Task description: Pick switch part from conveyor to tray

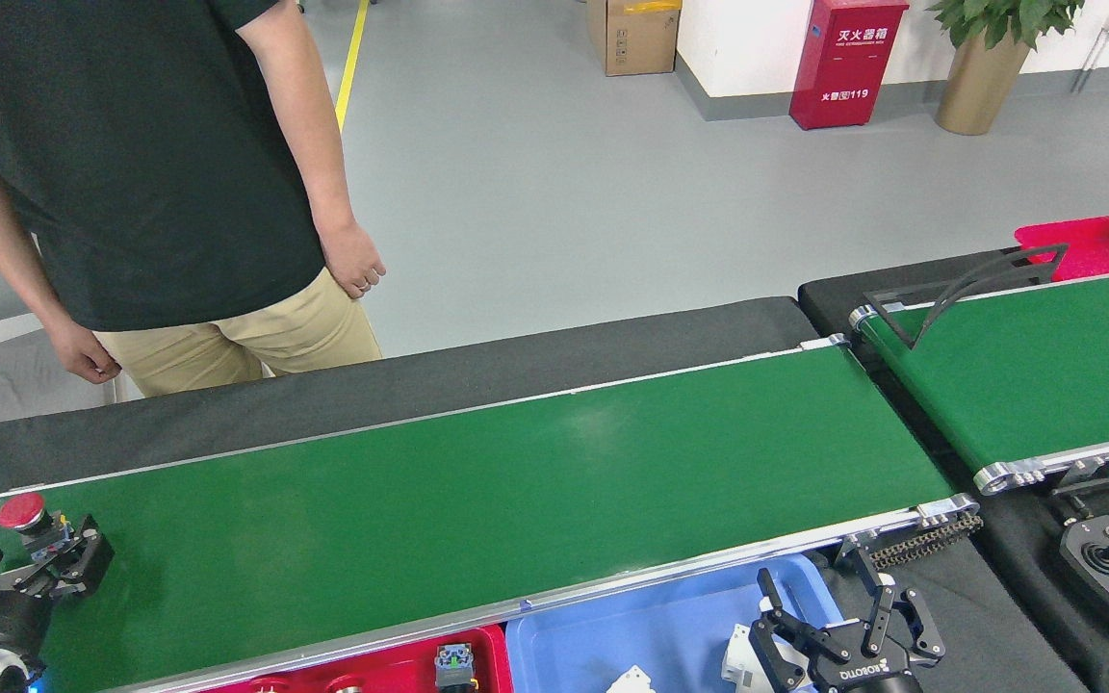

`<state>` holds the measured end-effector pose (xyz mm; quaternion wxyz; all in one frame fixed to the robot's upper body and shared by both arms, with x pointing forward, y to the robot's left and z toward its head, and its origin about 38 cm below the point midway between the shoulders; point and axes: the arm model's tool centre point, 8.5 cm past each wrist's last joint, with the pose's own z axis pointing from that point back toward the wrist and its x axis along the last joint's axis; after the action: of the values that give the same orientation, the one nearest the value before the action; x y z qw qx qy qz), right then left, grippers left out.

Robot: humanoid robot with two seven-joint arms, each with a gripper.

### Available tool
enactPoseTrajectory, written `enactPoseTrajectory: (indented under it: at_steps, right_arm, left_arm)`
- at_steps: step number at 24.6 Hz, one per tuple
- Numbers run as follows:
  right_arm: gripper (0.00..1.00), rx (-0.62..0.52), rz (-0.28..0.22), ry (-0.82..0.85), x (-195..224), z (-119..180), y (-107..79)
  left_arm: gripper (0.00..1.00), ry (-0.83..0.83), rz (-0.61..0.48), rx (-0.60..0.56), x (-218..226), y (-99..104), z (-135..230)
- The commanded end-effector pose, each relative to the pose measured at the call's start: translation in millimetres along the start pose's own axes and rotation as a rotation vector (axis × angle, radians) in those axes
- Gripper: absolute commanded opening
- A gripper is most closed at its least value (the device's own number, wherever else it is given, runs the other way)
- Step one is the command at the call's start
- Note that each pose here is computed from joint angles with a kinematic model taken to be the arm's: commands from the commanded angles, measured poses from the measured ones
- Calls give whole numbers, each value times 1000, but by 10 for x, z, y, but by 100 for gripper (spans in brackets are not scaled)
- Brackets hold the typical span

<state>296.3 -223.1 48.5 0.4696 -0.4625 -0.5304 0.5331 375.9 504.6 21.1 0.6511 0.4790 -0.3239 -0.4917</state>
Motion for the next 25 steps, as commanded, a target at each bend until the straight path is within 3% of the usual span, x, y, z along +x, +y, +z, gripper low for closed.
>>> enactPoseTrajectory:
  at_steps: [1,5,9,11,13,15,18,19,22,25]
  right_arm:
    - [100,-26,5,-4,-11,-40,-74]
    - [100,-26,8,-6,-13,-39,-74]
    - [100,-28,4,-3,-13,-45,-79]
    - [100,-31,5,19,-70,-38,-88]
    - [100,-26,10,49,-186,-8,-74]
    - [100,-22,11,66,-259,5,-68]
    - [100,-31,-4,73,-294,3,-94]
    - [100,-39,2,77,-333,6,-123]
    - [100,-49,14,75,-379,13,-170]
    - [100,-34,23,71,-396,60,-132]
  left_arm:
    - [25,5,23,53,-36,158,-31]
    - [9,-10,73,97,22,190,-35]
    - [9,-119,44,139,466,287,-30]
    - [11,-310,-18,204,955,370,181]
    - [18,-477,-69,269,1240,480,483]
    - [39,-612,-128,305,1437,444,867]
    - [85,-814,-185,317,1801,261,1484]
    - [91,-839,-176,311,1870,187,1621]
    - [99,-860,-138,267,1946,-26,1799]
    - [100,-846,-118,268,1942,-45,1806]
